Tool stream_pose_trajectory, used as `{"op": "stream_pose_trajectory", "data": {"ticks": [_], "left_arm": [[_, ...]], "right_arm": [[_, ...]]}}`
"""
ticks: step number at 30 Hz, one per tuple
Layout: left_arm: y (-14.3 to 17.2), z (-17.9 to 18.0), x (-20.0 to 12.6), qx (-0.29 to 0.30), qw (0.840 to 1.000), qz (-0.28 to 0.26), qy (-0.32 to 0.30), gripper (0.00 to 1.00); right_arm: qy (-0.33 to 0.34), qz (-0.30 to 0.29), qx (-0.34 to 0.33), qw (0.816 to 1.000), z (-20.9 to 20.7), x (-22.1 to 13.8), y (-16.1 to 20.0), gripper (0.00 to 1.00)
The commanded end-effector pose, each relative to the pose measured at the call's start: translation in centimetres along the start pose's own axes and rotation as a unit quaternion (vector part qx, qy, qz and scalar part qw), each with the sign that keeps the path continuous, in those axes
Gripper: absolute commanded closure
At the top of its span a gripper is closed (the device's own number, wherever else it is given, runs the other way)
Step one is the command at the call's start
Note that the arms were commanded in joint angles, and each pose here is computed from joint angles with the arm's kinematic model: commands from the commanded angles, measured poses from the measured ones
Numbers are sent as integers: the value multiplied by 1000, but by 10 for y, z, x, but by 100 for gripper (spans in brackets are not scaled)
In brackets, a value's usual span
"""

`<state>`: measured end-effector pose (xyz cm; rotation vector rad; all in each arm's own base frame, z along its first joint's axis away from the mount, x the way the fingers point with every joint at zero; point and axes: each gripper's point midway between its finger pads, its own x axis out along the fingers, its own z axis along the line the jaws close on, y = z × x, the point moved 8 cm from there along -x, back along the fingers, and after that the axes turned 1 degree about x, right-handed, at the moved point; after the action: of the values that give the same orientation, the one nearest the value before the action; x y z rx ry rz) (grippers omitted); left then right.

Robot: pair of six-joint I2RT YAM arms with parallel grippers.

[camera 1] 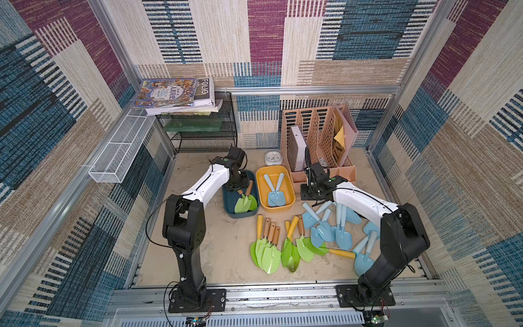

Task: Sort the small shovels by color and place them into the storage box
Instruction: Pick up the shovel from the center of the board.

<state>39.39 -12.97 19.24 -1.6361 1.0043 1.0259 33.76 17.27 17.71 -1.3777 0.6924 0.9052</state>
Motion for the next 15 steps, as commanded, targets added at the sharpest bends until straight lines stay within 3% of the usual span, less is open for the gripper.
{"op": "stream_pose_trajectory", "data": {"ticks": [1, 7, 15], "left_arm": [[6, 1, -2, -30, 999, -12, 17, 57], [10, 3, -1, -30, 999, -7, 17, 57], [15, 3, 1, -29, 999, 0, 15, 57]], "right_arm": [[-4, 29, -16, 999, -3, 0, 16, 51], [18, 69, -24, 997, -12, 7, 44, 51], [54, 77, -20, 995, -20, 5, 59, 50]]}}
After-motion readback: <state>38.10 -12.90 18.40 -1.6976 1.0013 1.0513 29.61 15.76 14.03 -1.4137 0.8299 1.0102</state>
